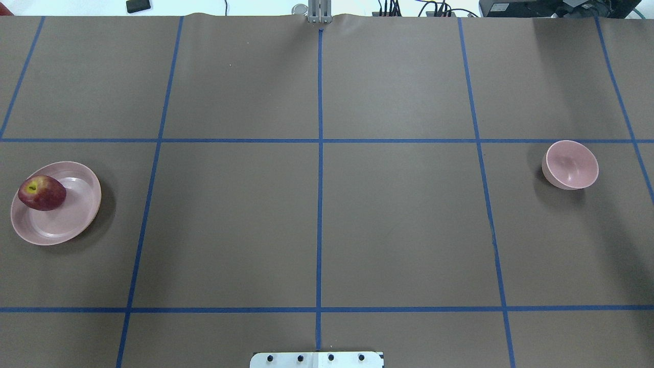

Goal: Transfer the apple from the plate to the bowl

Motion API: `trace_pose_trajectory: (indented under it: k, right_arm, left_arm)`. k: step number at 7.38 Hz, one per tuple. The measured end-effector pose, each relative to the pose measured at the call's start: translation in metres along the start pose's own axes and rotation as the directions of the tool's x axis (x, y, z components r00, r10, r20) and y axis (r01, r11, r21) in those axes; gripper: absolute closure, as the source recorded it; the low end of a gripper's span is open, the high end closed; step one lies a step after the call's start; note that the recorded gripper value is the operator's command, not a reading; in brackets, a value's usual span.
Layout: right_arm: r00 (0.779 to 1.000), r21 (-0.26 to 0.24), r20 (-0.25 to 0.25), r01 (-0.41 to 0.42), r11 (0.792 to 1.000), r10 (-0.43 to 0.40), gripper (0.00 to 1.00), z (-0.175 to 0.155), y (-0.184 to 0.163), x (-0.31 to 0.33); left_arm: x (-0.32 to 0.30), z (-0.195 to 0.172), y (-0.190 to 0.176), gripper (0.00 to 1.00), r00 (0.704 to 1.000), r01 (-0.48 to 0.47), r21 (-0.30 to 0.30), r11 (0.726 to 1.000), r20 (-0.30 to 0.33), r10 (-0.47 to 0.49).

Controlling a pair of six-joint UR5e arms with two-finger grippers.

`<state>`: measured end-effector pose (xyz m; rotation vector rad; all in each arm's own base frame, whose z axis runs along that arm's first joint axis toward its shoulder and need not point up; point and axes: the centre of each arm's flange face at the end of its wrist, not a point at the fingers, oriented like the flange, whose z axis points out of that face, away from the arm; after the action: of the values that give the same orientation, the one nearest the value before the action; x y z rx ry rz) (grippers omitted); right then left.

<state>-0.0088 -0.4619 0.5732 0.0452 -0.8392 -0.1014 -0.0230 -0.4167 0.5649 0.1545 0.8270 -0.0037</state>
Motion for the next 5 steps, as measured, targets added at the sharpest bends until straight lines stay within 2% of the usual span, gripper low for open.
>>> trace_pose_trajectory:
  k: [3,5]
  right_arm:
    - [0.999,-0.003,0.045,-0.002,1.000,0.002,0.00,-0.0009,0.0018,-0.0052]
    - [0.999,-0.002,0.054,0.001,1.000,-0.001,0.00,-0.0018,0.0018,-0.0071]
  left_arm:
    - [0.0005,0.0001,0.0013,0.02,1.000,0.003,-0.001,1.000,-0.003,-0.003]
    - [0.0037,-0.0024,0.0010,0.02,1.000,-0.003,0.004,1.000,-0.008,0.003]
